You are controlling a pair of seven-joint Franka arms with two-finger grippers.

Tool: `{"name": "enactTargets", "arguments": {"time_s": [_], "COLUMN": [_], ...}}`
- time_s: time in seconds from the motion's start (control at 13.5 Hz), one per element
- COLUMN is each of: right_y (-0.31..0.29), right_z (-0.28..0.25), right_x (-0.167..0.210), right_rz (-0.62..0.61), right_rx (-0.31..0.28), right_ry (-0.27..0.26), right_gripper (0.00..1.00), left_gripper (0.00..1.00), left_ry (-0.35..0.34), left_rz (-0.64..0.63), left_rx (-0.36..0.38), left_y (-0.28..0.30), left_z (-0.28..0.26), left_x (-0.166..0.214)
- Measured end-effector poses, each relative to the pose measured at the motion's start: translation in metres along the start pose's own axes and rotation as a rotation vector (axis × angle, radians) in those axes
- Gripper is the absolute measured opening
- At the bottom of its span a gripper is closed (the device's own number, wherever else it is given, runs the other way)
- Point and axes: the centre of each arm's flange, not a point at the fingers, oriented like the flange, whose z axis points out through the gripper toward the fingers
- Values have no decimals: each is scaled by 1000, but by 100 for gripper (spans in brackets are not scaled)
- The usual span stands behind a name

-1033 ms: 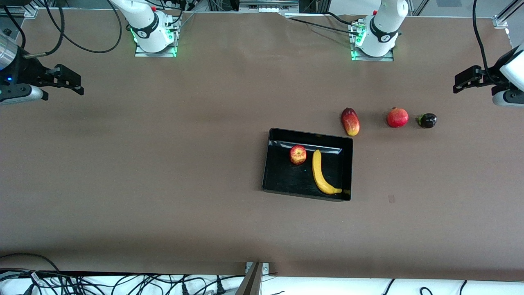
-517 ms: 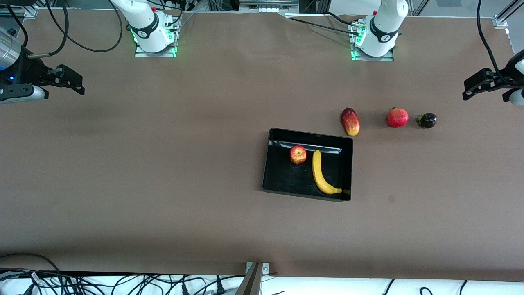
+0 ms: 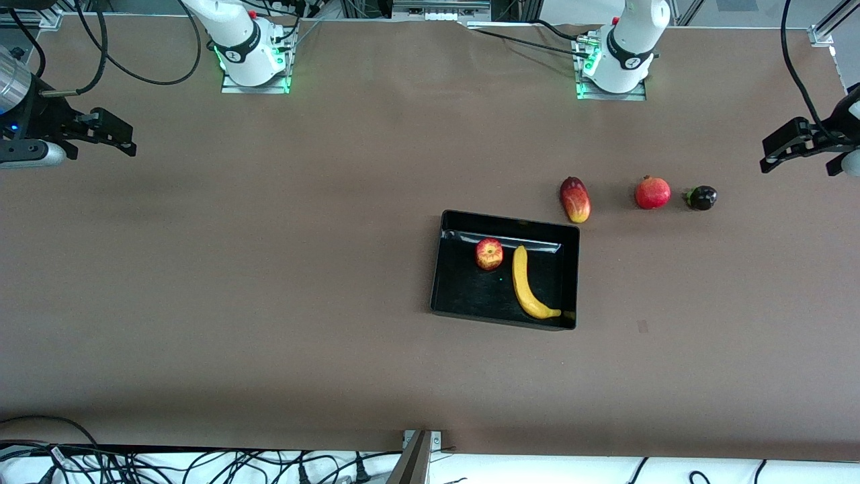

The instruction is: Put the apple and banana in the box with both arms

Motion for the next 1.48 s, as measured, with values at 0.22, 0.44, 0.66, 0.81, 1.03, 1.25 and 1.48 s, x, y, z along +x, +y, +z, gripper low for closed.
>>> {"name": "enactTargets", "arguments": {"time_s": [0.22,0.44,0.66,0.81,1.03,1.25,1.48], "right_y": [1,2,2,3,3,3,3], "right_z": [0,0,0,0,0,0,0], "right_x": [0,0,0,0,0,0,0], "right_rz": [2,5,6,6,7,7,7], "right_rx": [0,0,0,1,1,1,1], "right_ry": [0,0,0,0,0,0,0], "right_gripper": [100,100,100,100,100,100,100], "left_gripper": [100,100,100,100,100,100,100], "left_ry": [-9,-10,-10,-10,-10,-10,-10], "left_rz": [-15,-25,-46,-47,-44,-43,-42], "left_rx": [-19,-19,-18,-18,-18,-18,-18], "left_y": [17,20,9,8,10,10,11], "left_z": [6,7,7,7,7,7,7], "left_x": [1,1,1,1,1,1,1]}}
